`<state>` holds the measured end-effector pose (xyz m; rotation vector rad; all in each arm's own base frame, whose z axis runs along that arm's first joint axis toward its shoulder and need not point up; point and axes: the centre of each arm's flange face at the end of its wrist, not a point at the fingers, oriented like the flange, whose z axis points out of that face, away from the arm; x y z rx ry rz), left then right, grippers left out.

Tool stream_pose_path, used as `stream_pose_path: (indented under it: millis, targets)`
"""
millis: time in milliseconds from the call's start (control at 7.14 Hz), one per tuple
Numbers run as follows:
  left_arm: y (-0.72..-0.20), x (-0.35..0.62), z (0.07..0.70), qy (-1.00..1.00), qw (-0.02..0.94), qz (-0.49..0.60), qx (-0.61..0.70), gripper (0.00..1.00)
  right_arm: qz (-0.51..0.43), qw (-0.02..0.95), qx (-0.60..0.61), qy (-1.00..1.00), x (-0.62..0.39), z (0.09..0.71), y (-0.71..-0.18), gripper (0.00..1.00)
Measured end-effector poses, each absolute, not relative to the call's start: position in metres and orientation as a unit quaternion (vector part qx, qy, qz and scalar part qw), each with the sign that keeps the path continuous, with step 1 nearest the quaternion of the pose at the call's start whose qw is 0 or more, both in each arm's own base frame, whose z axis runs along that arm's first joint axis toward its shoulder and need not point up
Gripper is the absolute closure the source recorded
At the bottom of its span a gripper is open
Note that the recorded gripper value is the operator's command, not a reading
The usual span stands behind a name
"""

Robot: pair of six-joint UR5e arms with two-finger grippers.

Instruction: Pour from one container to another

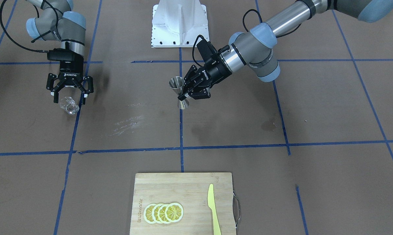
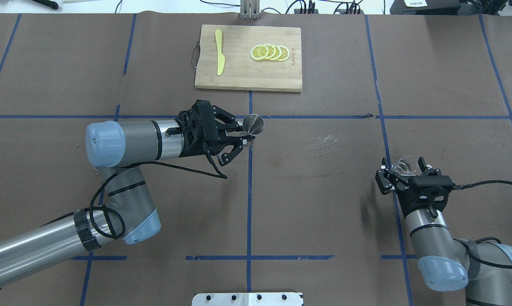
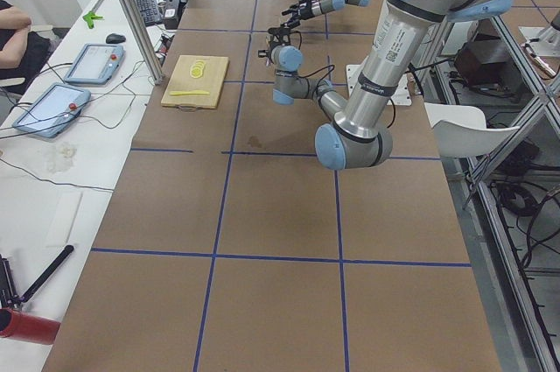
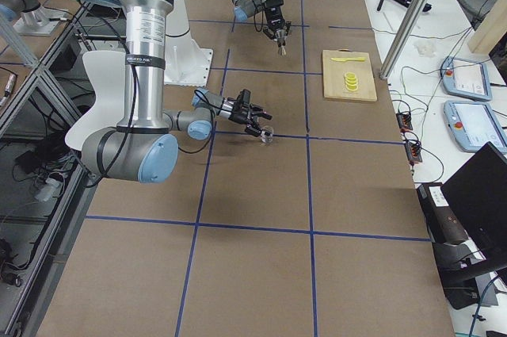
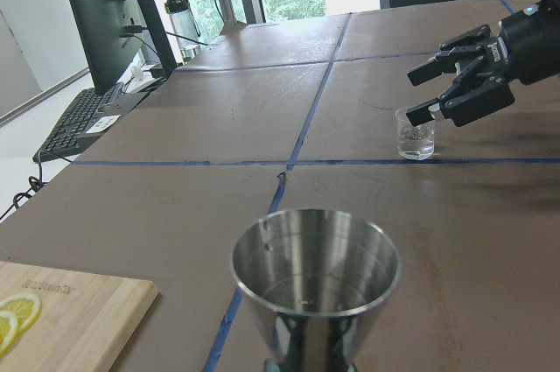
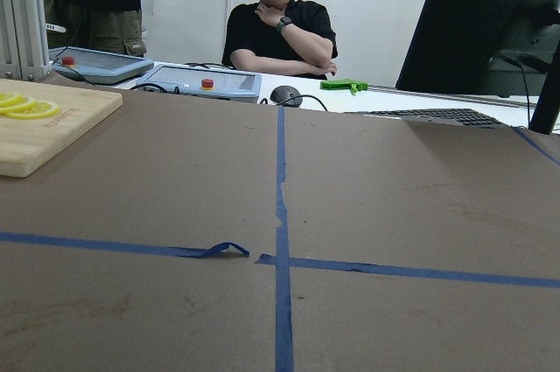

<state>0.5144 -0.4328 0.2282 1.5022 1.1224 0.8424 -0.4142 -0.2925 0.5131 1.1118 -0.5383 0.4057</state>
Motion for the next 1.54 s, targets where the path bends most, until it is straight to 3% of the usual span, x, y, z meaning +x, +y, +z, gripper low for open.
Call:
stream_pose_path:
  millis: [420,700,1540]
  targets:
    - [-0.433,0.514,0.228,0.468,0.516,0.351,0.626,1.0,0.187,0.799,0.518,-0.242,-0.416,0.527,-0.294,0.0]
    - [-0.433,0.514,0.228,0.468,0.516,0.351,0.626,1.0,0.19,0.799,0.517,-0.243,-0.418,0.528,-0.294,0.22]
    - [-0.433,0.514,0.228,0.468,0.515,0.35,0.627,1.0,0.192,0.803,0.513,-0.233,-0.421,0.551,-0.294,0.22]
